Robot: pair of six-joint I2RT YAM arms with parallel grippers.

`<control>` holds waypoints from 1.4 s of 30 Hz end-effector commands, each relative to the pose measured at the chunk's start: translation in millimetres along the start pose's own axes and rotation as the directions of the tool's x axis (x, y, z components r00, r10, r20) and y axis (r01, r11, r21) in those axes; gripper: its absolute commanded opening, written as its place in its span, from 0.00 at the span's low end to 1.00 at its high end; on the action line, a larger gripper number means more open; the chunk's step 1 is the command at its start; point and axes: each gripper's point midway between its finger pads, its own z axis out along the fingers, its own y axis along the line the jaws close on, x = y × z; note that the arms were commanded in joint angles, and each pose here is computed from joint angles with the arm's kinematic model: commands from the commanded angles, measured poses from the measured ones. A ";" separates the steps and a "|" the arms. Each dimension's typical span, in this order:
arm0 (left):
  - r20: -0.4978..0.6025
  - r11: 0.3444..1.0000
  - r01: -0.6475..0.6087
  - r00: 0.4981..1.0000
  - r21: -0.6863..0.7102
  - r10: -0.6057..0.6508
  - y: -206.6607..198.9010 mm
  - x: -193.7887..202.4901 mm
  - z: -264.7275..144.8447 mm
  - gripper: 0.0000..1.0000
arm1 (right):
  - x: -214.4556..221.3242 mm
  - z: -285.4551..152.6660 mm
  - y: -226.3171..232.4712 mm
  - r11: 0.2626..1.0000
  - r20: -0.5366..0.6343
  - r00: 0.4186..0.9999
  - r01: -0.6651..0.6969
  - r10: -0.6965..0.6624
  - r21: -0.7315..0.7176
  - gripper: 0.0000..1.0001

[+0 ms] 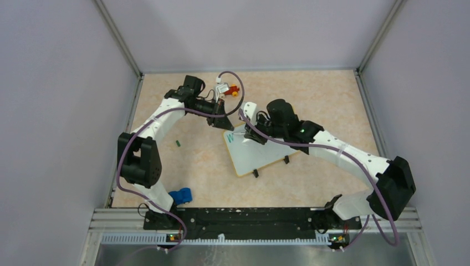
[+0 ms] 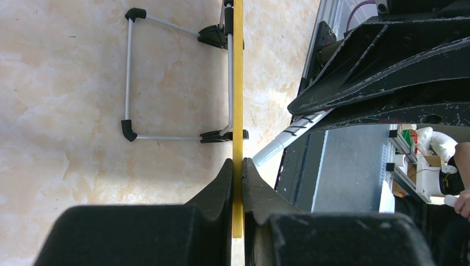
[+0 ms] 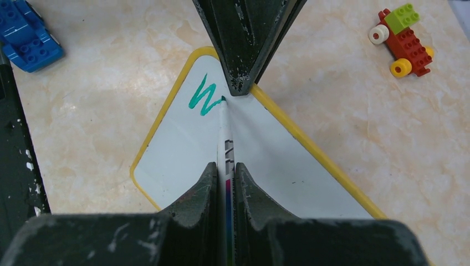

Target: Write a sentence on the whiteboard

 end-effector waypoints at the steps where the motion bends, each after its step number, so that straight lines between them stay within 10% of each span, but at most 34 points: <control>1: 0.000 1.000 -0.023 1.000 0.010 0.023 -2.3 1.0 2.0 0.00 | -25.6 -3.9 -11.9 0.999 0.057 0.998 0.019 -0.020 0.028 0.00; 42: 0.005 0.999 -0.030 1.000 0.011 0.030 -5.2 0.4 0.8 0.00 | -5.3 -8.9 -12.3 0.999 0.016 0.999 -0.039 0.038 0.011 0.00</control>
